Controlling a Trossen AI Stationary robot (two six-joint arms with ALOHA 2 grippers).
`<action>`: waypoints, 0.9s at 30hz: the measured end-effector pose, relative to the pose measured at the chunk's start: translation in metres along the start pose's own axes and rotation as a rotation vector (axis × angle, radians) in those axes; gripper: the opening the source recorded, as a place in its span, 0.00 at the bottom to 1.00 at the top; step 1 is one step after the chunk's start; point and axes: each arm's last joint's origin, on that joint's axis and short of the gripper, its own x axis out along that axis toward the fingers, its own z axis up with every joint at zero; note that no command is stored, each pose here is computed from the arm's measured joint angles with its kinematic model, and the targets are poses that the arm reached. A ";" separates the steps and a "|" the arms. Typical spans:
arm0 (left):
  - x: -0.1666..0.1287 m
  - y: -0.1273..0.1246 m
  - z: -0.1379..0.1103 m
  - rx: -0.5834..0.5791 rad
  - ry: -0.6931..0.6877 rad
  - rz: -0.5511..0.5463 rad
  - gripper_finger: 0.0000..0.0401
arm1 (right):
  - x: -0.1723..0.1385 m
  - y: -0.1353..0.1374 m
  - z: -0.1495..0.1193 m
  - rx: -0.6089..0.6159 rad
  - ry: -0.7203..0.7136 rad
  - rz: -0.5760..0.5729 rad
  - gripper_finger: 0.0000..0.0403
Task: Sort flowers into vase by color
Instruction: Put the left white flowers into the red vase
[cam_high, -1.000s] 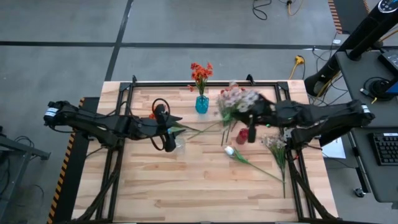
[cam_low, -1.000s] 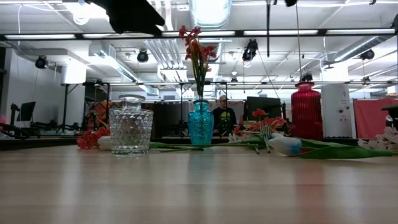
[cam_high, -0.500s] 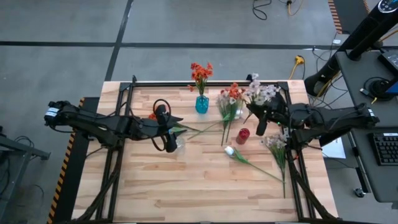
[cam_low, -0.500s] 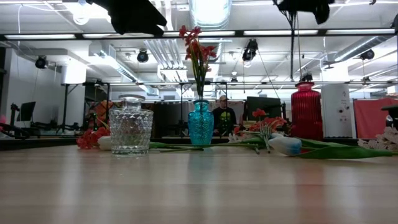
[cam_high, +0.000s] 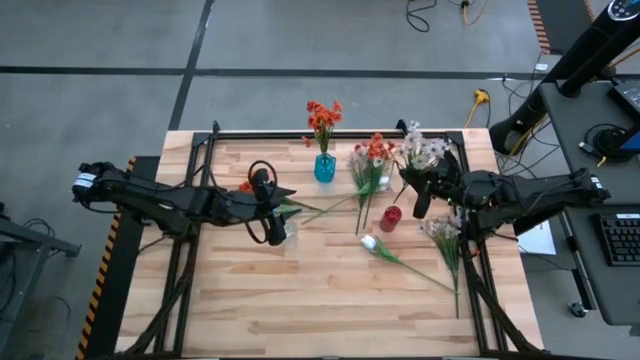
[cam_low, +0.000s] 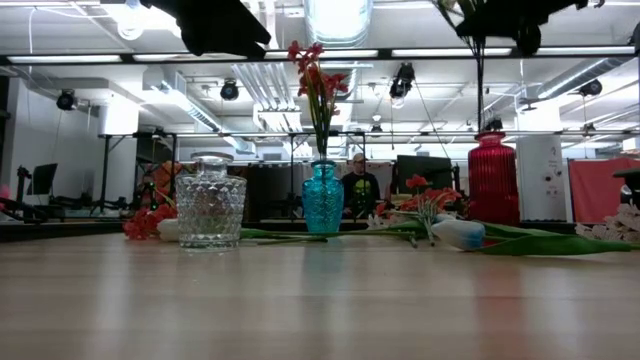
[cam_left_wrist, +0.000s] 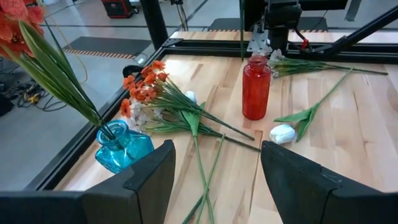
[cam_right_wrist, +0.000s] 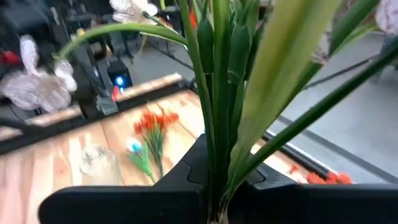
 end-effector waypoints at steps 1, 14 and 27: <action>0.000 0.000 0.000 0.000 -0.002 0.000 0.55 | -0.001 0.000 0.005 0.006 -0.016 0.005 0.04; 0.001 0.000 0.000 0.001 -0.002 0.001 0.55 | 0.003 0.005 0.000 0.056 0.095 0.082 0.04; 0.001 0.000 0.000 0.002 -0.002 0.001 0.55 | 0.016 0.012 -0.008 0.015 0.143 0.059 0.05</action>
